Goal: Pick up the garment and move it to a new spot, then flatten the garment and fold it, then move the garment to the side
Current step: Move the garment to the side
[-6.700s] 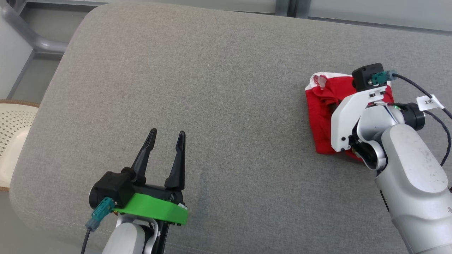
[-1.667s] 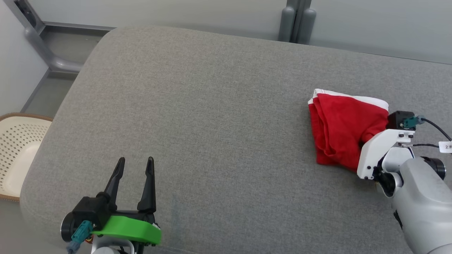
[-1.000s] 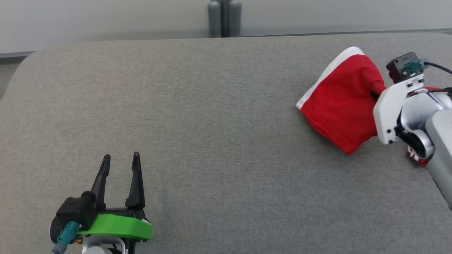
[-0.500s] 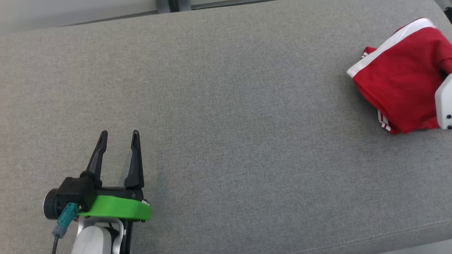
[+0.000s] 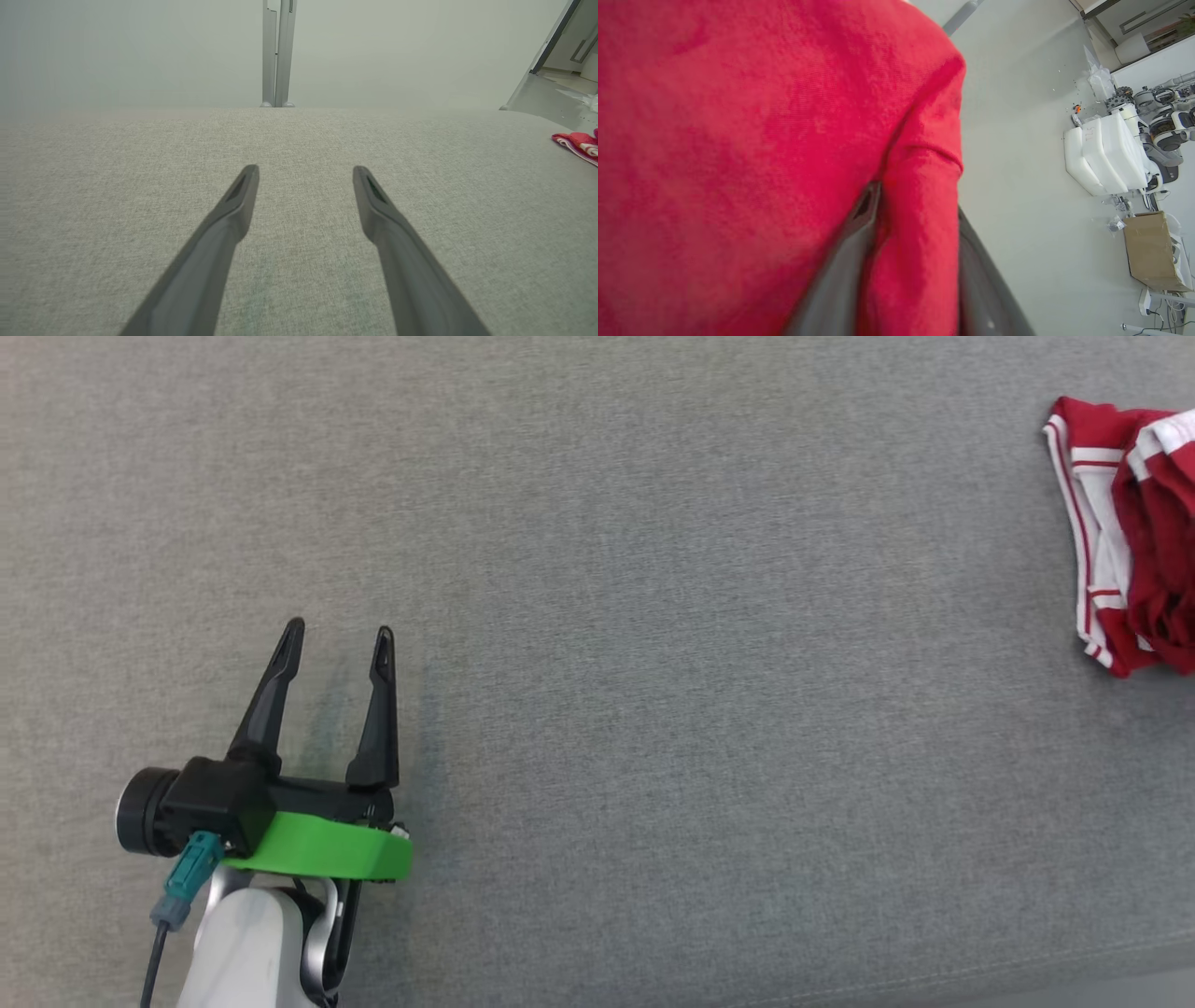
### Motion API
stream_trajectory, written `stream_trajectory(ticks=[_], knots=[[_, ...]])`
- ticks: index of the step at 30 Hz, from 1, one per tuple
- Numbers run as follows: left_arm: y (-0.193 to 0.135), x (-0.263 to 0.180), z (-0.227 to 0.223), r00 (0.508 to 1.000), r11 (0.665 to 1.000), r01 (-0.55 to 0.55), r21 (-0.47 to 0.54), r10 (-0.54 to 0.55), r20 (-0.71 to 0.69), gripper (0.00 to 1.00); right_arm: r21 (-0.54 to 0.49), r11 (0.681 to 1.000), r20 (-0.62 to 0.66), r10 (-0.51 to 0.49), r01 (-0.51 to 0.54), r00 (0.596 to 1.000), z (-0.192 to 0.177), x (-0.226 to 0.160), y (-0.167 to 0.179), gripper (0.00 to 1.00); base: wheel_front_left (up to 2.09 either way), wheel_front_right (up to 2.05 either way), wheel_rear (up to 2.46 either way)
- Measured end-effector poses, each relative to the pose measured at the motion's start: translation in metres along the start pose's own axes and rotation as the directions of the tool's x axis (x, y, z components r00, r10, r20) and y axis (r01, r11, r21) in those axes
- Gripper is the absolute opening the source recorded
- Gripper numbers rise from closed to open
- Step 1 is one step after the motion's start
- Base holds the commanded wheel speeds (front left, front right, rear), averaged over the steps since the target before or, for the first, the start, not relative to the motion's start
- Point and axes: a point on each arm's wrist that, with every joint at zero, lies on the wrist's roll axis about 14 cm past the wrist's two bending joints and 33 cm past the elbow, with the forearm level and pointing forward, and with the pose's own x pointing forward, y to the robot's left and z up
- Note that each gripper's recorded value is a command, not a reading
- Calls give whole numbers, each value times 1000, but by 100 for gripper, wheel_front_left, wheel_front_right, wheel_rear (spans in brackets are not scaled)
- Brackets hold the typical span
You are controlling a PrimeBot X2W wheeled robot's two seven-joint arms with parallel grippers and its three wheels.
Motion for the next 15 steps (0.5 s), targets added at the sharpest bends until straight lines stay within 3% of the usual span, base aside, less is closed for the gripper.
stream_trajectory(ticks=[4,7,10,15], knots=[[1,-2,7,1000,1000,-4,10,4,17,100,34,999,15,-24,23,1000,-6,-1,3,100,0,0,0],[2,-5,15,999,1000,-10,15,9,33,100,82,996,122,-48,38,991,11,-9,0,100,0,0,0],[3,-11,25,998,1000,-22,19,21,52,100,136,991,288,-55,17,956,43,-23,5,100,0,0,0],[5,-23,39,996,999,-45,31,42,77,100,214,970,499,-8,-114,867,75,-61,43,100,0,0,0]])
